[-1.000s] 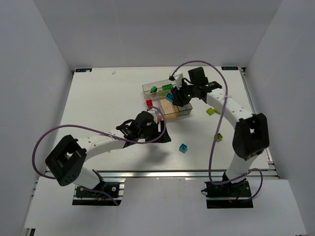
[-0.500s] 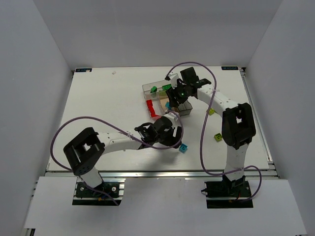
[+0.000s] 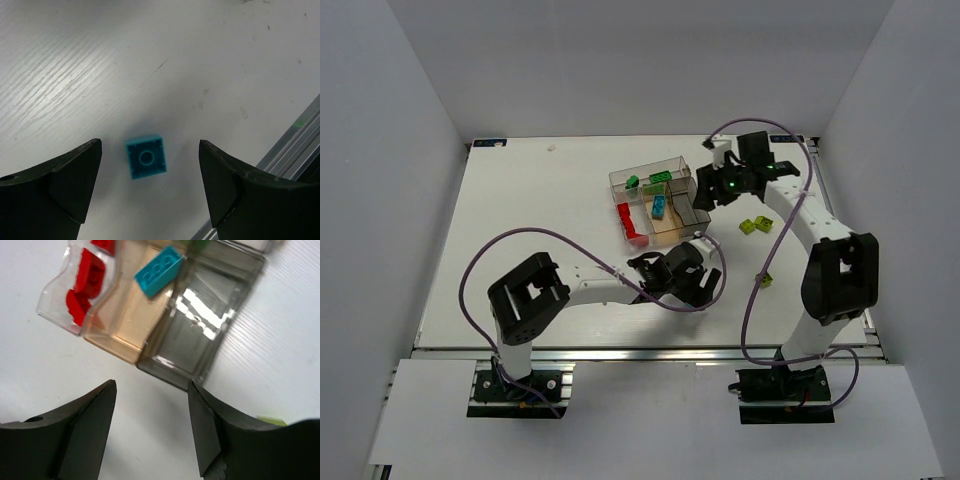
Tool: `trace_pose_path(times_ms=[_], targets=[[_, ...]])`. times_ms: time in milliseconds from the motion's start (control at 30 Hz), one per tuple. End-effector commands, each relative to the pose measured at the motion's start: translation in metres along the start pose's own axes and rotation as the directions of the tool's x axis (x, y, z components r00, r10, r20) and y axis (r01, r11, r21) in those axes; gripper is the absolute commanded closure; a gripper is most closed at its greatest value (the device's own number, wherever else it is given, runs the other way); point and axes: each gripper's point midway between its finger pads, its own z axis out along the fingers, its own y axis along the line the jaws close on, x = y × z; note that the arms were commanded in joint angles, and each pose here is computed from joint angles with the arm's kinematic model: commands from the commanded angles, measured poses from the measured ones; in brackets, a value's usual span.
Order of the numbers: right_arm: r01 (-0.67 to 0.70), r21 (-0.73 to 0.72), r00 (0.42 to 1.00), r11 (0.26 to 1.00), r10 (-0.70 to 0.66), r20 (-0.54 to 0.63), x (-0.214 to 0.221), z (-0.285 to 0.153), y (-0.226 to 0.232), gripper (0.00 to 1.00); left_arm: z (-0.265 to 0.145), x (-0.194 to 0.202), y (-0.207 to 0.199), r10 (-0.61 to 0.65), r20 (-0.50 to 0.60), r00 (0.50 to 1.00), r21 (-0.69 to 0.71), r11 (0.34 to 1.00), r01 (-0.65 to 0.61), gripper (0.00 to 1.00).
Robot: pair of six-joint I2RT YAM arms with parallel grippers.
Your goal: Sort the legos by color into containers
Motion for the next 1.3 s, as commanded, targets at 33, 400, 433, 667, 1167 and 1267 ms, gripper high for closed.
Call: trace_pose_path(times_ms=[33, 400, 433, 667, 1167, 1267], targets=[[-0.076, 0.013, 0.995, 0.997, 0.075, 0.069, 0.002, -0.031, -0.013, 0.35, 0.003, -0.01, -0.018, 0.067, -0.014, 0.998, -0.001, 0.998, -0.067, 0.13], [-0.162, 0.062, 0.98, 0.985, 0.154, 0.123, 0.02, -0.07, -0.048, 0.36, 0.011, 0.028, 0.016, 0.084, -0.136, 0.987, -0.269, 0.956, -0.118, 0.25], [-0.162, 0.059, 0.98, 0.985, 0.154, 0.122, 0.021, -0.072, -0.047, 0.36, 0.011, 0.028, 0.017, 0.078, -0.135, 0.988, -0.278, 0.954, -0.113, 0.27], [-0.171, 0.083, 0.98, 0.982, 0.161, 0.114, 0.043, -0.081, -0.055, 0.4, 0.009, 0.011, 0.011, 0.05, -0.085, 0.995, -0.282, 0.957, -0.072, 0.76], [-0.07, 0.186, 0.996, 0.98, 0.059, 0.064, 0.125, -0.083, -0.059, 0.49, -0.033, -0.151, 0.099, -0.11, 0.222, 0.969, -0.35, 0.918, 0.184, 0.94], [-0.08, 0.188, 0.995, 0.979, 0.069, 0.065, 0.127, -0.085, -0.061, 0.38, -0.031, -0.162, 0.125, -0.114, 0.223, 0.968, -0.389, 0.9, 0.195, 0.94]])
